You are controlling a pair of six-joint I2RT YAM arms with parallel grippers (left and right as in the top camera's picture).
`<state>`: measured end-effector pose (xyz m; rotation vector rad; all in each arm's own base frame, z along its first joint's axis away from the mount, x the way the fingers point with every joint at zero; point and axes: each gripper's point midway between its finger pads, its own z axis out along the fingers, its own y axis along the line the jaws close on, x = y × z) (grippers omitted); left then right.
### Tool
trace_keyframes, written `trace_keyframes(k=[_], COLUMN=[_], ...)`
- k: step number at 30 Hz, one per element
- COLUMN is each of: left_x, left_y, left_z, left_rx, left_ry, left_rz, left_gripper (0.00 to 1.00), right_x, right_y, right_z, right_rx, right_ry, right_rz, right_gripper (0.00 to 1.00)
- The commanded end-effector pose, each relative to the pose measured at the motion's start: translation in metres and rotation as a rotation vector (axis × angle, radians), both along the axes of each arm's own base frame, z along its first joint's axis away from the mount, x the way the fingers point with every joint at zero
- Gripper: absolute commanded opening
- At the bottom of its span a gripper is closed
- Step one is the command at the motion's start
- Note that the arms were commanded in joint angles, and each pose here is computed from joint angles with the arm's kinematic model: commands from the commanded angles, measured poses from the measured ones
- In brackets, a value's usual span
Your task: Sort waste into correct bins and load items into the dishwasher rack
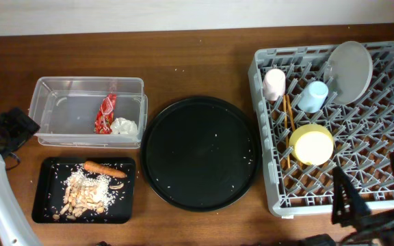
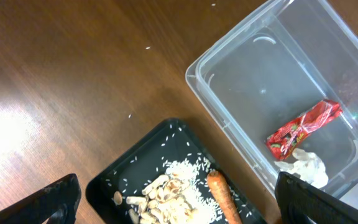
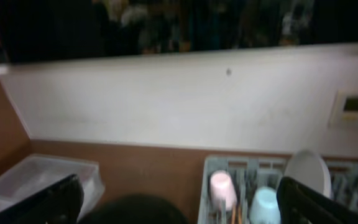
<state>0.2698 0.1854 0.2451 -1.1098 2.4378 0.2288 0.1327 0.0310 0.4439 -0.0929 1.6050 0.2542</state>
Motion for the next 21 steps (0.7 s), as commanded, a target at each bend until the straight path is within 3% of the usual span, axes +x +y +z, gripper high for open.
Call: trace_keyframes(k=[1, 6, 10, 21], left_x=[0.000, 0.000, 0.000, 0.000], left_y=[0.001, 0.001, 0.001, 0.001], left_z=[0.009, 0.009, 0.009, 0.009], left_rx=[0.019, 0.019, 0.019, 0.019], left_ry=[-0.021, -0.021, -0.021, -0.021], left_rz=[-0.007, -0.007, -0.006, -0.007], left_gripper=[0.99, 0.99, 0.99, 0.99], right_x=[0.016, 0.067, 0.083, 0.111], right_y=[0.004, 0.008, -0.001, -0.008], right_z=[-0.047, -0.112, -0.148, -0.244], right_rx=[0.016, 0.032, 0.033, 0.026], right_ry=[-0.036, -0.221, -0.320, -0.128], right_rz=[0.000, -0.010, -0.054, -0.089], right_gripper=[0.98, 0.98, 0.98, 0.98])
